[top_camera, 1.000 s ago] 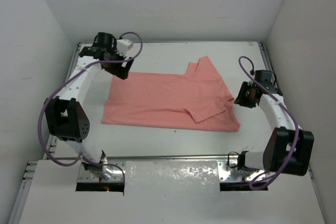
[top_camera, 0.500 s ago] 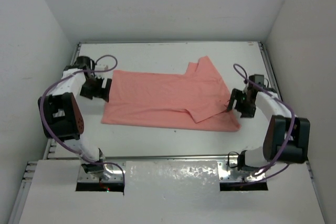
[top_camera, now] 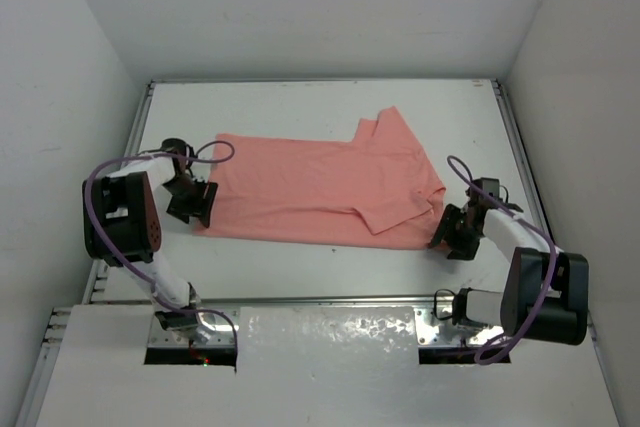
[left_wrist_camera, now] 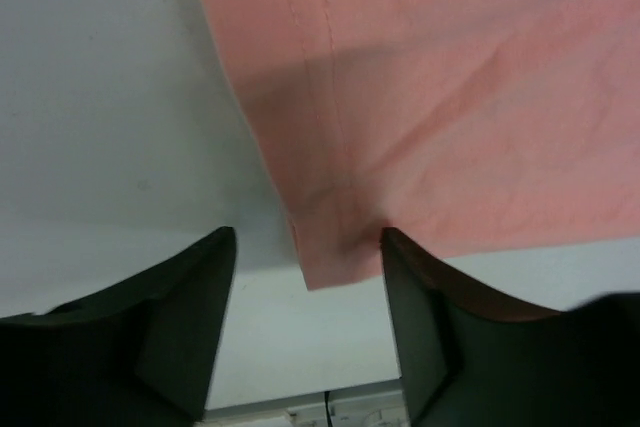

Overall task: Fold and stack the t-shirts
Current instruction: Fold the flattened tshirt in 1/3 of the way

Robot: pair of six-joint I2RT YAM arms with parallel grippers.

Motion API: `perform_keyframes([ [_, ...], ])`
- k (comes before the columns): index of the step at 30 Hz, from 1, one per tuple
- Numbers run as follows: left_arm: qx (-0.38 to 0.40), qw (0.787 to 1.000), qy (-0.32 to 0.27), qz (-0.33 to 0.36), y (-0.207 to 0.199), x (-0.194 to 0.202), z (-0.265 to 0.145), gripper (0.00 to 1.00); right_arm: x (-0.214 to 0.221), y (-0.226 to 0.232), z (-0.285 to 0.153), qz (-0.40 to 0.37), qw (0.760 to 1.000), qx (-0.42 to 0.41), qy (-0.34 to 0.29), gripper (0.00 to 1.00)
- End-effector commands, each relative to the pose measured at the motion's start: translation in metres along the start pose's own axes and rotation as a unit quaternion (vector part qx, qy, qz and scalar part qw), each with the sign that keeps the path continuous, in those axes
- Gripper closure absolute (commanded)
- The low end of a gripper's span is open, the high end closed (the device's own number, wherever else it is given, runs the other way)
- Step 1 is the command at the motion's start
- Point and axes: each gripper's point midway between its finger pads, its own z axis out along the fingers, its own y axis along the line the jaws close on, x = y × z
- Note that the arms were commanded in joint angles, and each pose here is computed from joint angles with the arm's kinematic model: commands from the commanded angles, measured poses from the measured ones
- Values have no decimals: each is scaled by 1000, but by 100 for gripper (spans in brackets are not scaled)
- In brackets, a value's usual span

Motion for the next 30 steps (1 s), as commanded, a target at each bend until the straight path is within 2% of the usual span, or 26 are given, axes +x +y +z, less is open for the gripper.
perform_keyframes([
  [1, 4, 1000, -16, 3, 0, -7, 7, 45, -25, 4, 8, 3, 999, -10, -51, 41],
  [3, 10, 1000, -14, 4, -2, -3, 9, 55, -26, 3, 6, 7, 998, -12, -57, 38],
  [7, 19, 1000, -23, 6, -7, -2, 8, 63, -31, 7, 2, 21, 996, -33, -75, 31],
  [9, 18, 999, -28, 4, -7, -3, 7, 69, -38, 8, 3, 37, 995, -35, -85, 31],
  [15, 28, 999, -25, 4, -10, -3, 8, 83, -32, 22, 5, 53, 994, -75, -57, 33],
  [22, 23, 999, -27, 6, -9, -2, 6, 100, -38, 14, -15, 59, 990, -56, -119, 28],
  [23, 24, 999, -25, 5, -10, -2, 6, 100, -37, 13, -13, 66, 989, -54, -117, 28],
  [28, 28, 999, -23, 9, -11, 0, 2, 100, 1, -13, 18, 75, 997, 3, -30, 37],
  [30, 25, 999, -22, 18, -10, 0, -2, 100, 4, -13, 20, 74, 997, -1, -31, 41],
])
